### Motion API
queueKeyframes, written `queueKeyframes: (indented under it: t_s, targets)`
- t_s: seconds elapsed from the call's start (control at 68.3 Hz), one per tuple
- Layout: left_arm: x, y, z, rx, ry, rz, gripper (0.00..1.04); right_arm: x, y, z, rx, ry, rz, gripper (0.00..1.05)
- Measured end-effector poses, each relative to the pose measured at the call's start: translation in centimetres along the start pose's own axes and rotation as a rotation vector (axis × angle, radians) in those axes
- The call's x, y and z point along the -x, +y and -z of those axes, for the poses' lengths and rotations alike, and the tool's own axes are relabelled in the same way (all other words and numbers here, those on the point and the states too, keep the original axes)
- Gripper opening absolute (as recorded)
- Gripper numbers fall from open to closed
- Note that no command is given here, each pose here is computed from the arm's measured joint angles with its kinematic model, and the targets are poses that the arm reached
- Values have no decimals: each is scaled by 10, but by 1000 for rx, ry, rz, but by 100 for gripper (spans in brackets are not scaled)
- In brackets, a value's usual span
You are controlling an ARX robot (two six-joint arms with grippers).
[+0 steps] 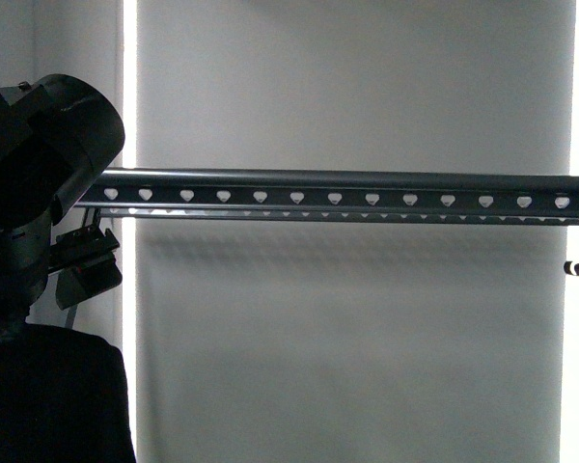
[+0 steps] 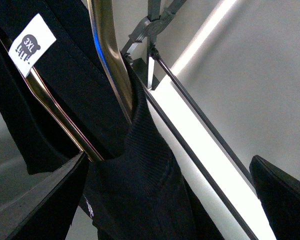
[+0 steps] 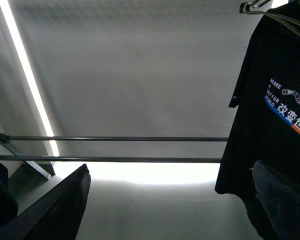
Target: Hang clothes on hanger
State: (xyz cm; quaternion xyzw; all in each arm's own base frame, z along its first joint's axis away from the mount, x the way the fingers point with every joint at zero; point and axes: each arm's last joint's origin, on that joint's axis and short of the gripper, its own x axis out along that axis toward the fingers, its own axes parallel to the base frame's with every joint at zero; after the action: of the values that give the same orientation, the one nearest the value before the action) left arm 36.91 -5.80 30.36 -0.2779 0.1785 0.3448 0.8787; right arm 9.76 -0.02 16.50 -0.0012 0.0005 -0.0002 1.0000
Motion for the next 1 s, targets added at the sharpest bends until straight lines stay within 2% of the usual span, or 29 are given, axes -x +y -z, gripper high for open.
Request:
queueKeyframes:
  t_s: [0.322, 0.425, 0.776, 0.908, 0.996]
  targets:
    - [-22, -20, 15, 0, 41, -34, 98, 0, 0, 0, 0, 0, 0, 97]
    - [-20, -21, 15, -11, 27, -61, 79, 0, 0, 0, 0, 0, 0, 97]
    - [-20, -15, 8, 17, 7, -64, 23, 0, 0, 0, 0, 0, 0, 97]
    - [-22, -9, 6, 60, 12, -60, 6, 0, 0, 0, 0, 0, 0, 97]
    - [-24, -5, 5, 75, 13, -55, 5, 0, 0, 0, 0, 0, 0, 97]
